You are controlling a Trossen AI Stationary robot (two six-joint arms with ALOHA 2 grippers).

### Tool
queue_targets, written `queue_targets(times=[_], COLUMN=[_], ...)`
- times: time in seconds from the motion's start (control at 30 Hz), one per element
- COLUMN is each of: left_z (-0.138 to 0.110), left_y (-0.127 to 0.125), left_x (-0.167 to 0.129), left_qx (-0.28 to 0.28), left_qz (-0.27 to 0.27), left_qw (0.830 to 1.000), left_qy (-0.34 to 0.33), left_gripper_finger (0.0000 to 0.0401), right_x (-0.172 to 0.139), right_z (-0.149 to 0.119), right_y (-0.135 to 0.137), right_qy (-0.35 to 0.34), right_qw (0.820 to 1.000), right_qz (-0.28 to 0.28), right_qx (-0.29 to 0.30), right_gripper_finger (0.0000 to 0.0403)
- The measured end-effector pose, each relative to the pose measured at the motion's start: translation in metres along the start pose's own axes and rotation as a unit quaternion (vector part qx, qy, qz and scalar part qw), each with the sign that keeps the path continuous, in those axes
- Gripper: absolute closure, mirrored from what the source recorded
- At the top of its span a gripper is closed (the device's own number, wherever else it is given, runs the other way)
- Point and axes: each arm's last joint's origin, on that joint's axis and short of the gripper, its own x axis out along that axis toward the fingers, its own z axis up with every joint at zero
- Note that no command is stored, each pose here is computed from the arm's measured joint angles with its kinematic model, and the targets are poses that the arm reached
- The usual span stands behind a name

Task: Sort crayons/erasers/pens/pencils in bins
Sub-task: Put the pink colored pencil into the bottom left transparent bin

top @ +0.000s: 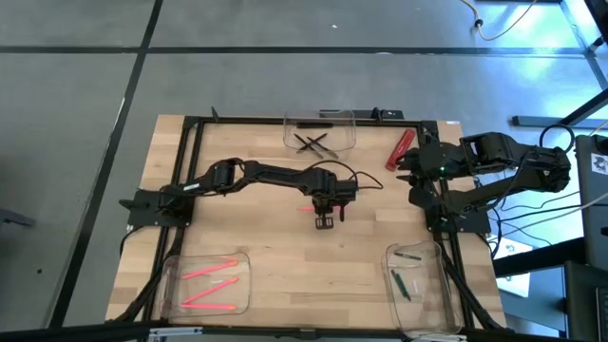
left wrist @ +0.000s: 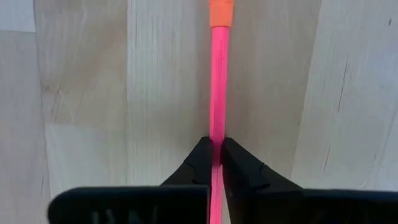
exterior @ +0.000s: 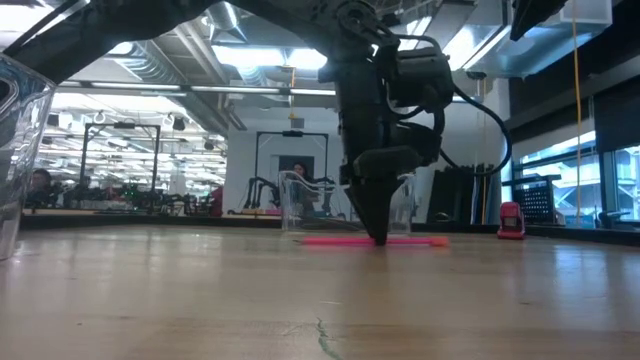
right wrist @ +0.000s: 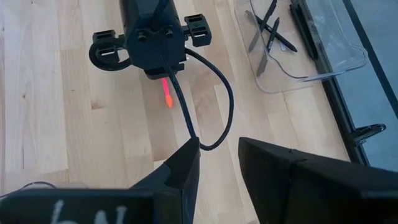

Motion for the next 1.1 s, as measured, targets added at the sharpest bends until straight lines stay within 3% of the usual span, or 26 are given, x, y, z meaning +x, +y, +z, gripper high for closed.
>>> queue_targets(times=[0.47, 0.8, 1.1], left_z=[-0.001, -0.016, -0.02], left_y=[-0.003, -0.003, -0.002], left_x=[-0.004, -0.022, -0.037], left_qx=[0.004, 0.009, 0.003], left_qz=[0.003, 0.005, 0.004], left_qw=[1.0, 0.998, 0.997], left_qy=[0.003, 0.065, 0.075], left_gripper_finger=[0.0399, 0.0401, 0.0401], right_x=[0.0, 0.0, 0.0], right_z=[0.0, 0.001, 0.0], right_y=[0.0, 0.0, 0.0], right_qy=[0.0, -0.003, -0.003], right_qw=[1.0, 1.0, 1.0], right_qz=[0.0, 0.0, 0.0], right_qx=[0.0, 0.001, 0.0], right_gripper_finger=[0.0289, 0.0289, 0.0289])
